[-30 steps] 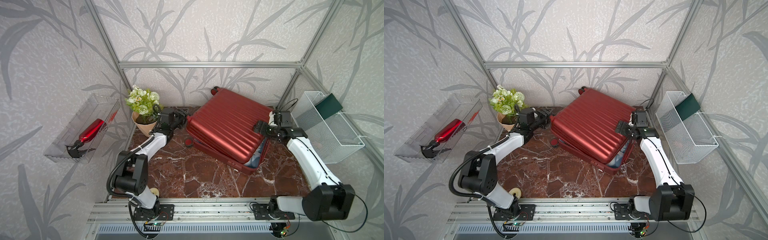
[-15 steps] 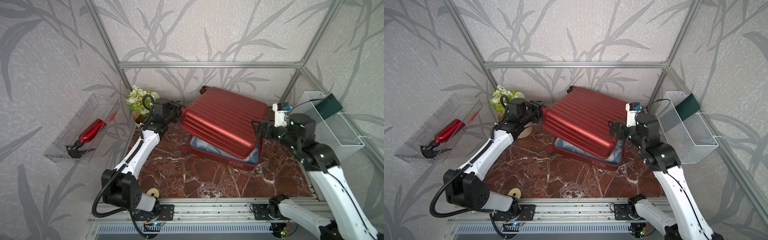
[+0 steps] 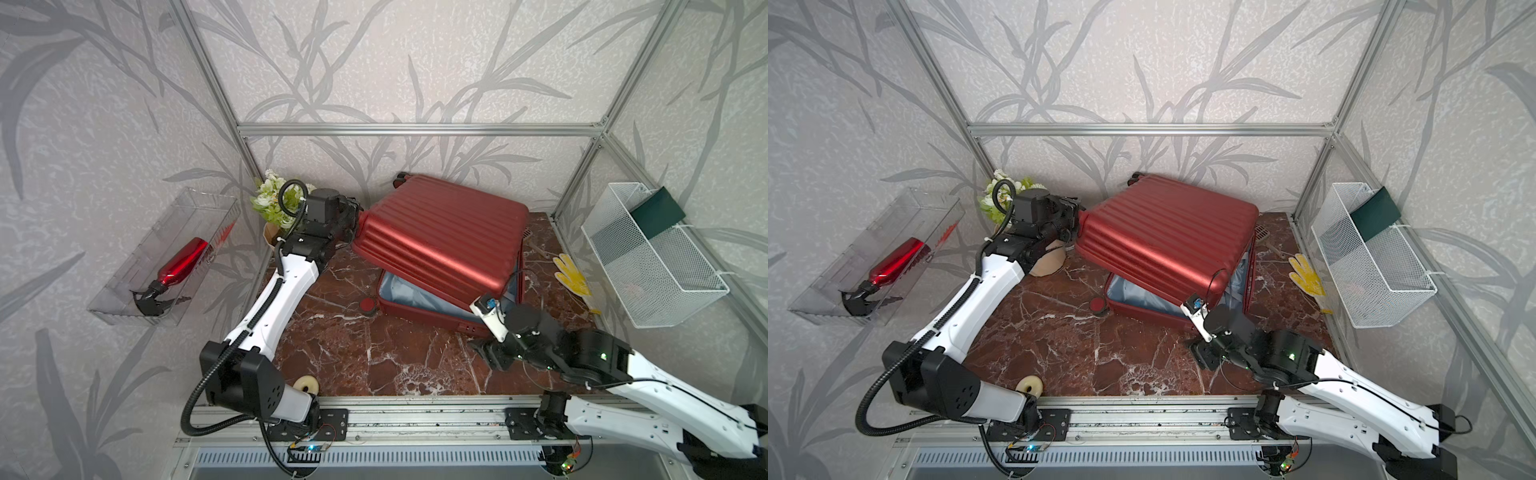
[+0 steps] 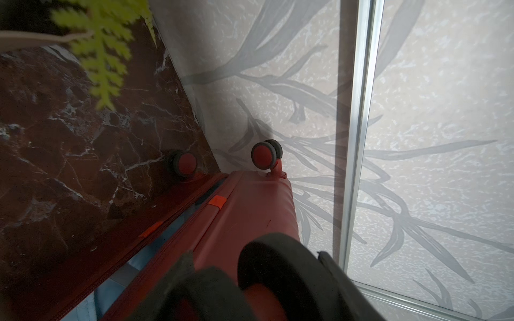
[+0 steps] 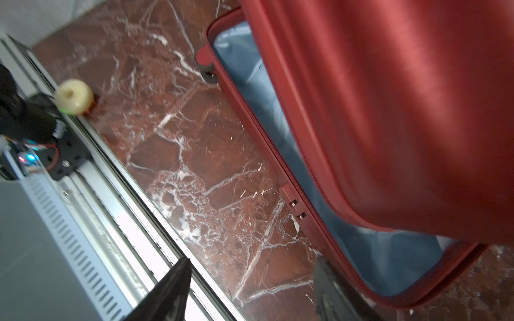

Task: Open the suitcase zippers
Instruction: Open the suitcase at the center of the board.

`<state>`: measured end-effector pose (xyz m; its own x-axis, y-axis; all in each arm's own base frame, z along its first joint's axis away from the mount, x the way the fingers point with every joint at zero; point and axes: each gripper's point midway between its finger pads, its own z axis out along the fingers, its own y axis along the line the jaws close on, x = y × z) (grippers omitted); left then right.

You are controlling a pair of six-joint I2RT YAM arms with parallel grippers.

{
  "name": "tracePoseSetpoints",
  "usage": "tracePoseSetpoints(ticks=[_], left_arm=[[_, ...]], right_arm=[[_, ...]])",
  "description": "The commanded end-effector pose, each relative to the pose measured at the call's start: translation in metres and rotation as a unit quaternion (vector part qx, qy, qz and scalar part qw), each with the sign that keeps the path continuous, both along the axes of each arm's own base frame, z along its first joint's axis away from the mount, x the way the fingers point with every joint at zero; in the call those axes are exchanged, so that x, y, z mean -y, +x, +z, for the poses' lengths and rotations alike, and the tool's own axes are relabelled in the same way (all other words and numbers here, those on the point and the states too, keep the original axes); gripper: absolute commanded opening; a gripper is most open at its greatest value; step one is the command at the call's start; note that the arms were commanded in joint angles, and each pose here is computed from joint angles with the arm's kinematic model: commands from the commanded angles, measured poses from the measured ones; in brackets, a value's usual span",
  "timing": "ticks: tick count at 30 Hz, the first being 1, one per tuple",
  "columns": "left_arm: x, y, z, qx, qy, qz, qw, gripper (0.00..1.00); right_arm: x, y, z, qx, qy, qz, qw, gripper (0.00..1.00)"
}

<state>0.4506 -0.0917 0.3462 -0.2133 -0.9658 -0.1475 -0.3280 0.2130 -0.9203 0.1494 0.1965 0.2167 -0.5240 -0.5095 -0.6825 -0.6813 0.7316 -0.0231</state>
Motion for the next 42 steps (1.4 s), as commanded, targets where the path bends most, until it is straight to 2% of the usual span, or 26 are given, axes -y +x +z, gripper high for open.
tracePoseSetpoints(ticks=[1,3,6,9,11,13,15,17,19,21,25,27,30,35,38,42], left_arm=[[-0.049,-0.032,0.126,0.167,-0.01,0.098,0.981,0.0],[-0.053,-0.038,0.133,0.175,-0.007,0.106,0.979,0.0],[-0.053,-0.044,0.144,0.188,-0.006,0.102,0.977,0.0],[-0.052,-0.045,0.147,0.191,-0.003,0.097,0.977,0.0],[-0.053,-0.043,0.144,0.187,0.005,0.1,0.977,0.0],[-0.053,-0.04,0.139,0.18,0.009,0.099,0.979,0.0],[-0.052,-0.037,0.134,0.173,0.017,0.094,0.98,0.07],[-0.051,-0.033,0.127,0.164,0.028,0.091,0.982,0.08],[-0.051,-0.028,0.122,0.156,0.035,0.088,0.983,0.09],[-0.052,-0.024,0.117,0.151,0.038,0.085,0.984,0.18],[-0.053,-0.019,0.117,0.147,0.058,0.078,0.984,0.47],[-0.053,-0.019,0.121,0.146,0.079,0.072,0.983,0.64],[-0.057,-0.022,0.127,0.139,0.125,0.07,0.98,0.98],[-0.069,-0.031,0.127,0.107,0.226,0.07,0.966,0.99],[-0.069,-0.034,0.13,0.104,0.268,0.054,0.956,0.99],[-0.052,-0.04,0.126,0.102,0.293,0.0,0.951,0.99]], right_arm=[[-0.002,0.027,-0.005,0.069,-0.031,-0.057,0.996,0.68],[-0.006,0.04,-0.01,0.108,-0.037,-0.08,0.99,0.67],[-0.024,0.062,-0.004,0.198,-0.025,-0.09,0.976,0.67],[-0.04,0.086,0.016,0.293,-0.023,-0.101,0.95,0.66],[-0.051,0.104,0.032,0.354,-0.023,-0.104,0.929,0.6],[-0.053,0.128,0.043,0.374,-0.031,-0.116,0.919,0.53],[-0.056,0.147,0.058,0.395,-0.032,-0.128,0.909,0.48],[-0.053,0.169,0.079,0.416,-0.036,-0.14,0.898,0.43],[-0.056,0.18,0.099,0.41,-0.017,-0.137,0.901,0.39],[-0.057,0.189,0.117,0.41,0.004,-0.137,0.902,0.38],[-0.061,0.205,0.148,0.414,0.023,-0.135,0.9,0.38],[-0.064,0.216,0.16,0.403,0.038,-0.133,0.905,0.39],[-0.063,0.246,0.173,0.384,0.053,-0.146,0.91,0.4],[-0.058,0.309,0.181,0.343,0.081,-0.182,0.918,0.4],[-0.061,0.342,0.178,0.329,0.078,-0.195,0.921,0.4],[-0.063,0.361,0.182,0.325,0.08,-0.197,0.922,0.4]])
